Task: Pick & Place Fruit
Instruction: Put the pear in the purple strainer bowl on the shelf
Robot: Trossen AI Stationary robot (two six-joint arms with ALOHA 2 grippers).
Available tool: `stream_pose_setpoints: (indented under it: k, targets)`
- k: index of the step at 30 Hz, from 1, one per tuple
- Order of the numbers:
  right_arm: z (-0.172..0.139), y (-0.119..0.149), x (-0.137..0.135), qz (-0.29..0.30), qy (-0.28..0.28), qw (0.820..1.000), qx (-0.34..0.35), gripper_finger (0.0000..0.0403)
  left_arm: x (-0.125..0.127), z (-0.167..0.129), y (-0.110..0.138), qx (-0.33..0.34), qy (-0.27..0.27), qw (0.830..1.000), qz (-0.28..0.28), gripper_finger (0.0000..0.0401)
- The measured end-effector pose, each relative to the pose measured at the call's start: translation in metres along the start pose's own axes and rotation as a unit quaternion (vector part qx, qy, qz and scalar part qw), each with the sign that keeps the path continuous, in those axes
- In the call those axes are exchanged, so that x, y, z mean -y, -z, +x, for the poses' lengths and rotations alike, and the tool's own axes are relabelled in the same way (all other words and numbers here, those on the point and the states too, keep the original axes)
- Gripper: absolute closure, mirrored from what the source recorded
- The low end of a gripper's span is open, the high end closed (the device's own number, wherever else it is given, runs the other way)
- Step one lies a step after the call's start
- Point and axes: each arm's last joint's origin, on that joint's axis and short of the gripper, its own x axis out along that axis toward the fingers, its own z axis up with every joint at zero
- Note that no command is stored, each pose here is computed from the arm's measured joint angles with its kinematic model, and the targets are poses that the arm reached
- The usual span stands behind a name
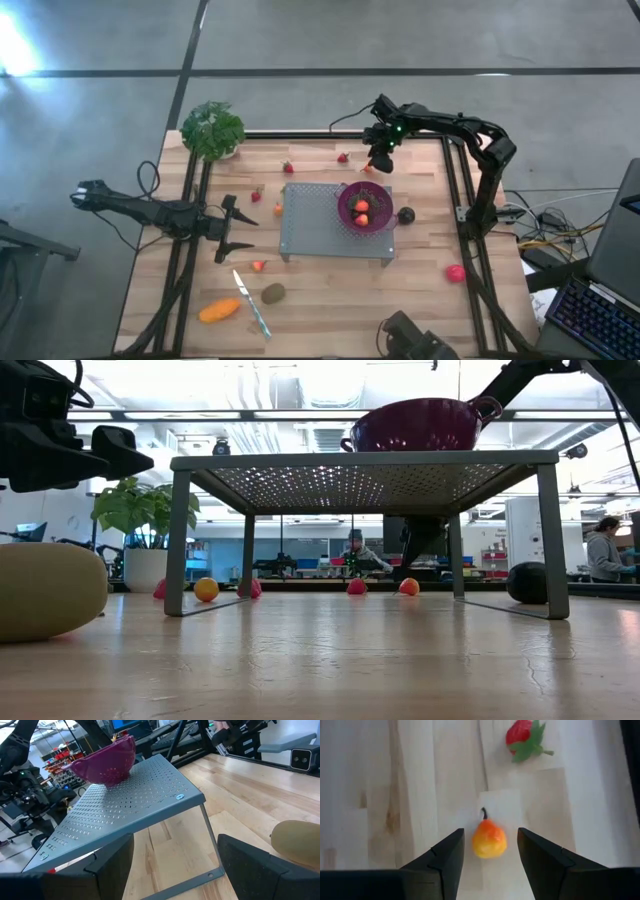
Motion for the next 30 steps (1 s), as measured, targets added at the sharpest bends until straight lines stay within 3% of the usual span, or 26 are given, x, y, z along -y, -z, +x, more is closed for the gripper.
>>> stream_pose_setpoints:
  k: [6, 14, 30]
  targets:
    - [0.009, 0.000, -0.007, -0.012, -0.020, 0.999, -0.022, 0.0235, 0.000, 0.000, 0.000, 0.000, 0.000, 1.000, 0.000, 0.0110]
    - [0.023, 0.003, -0.009, -0.016, -0.036, 0.998, -0.047, 0.0210, 0.000, 0.000, 0.000, 0.000, 0.000, 1.000, 0.000, 0.0110]
    - [0.032, 0.007, -0.005, -0.019, -0.002, 0.996, -0.085, 0.0203, 0.000, 0.000, 0.000, 0.000, 0.000, 1.000, 0.000, 0.0110]
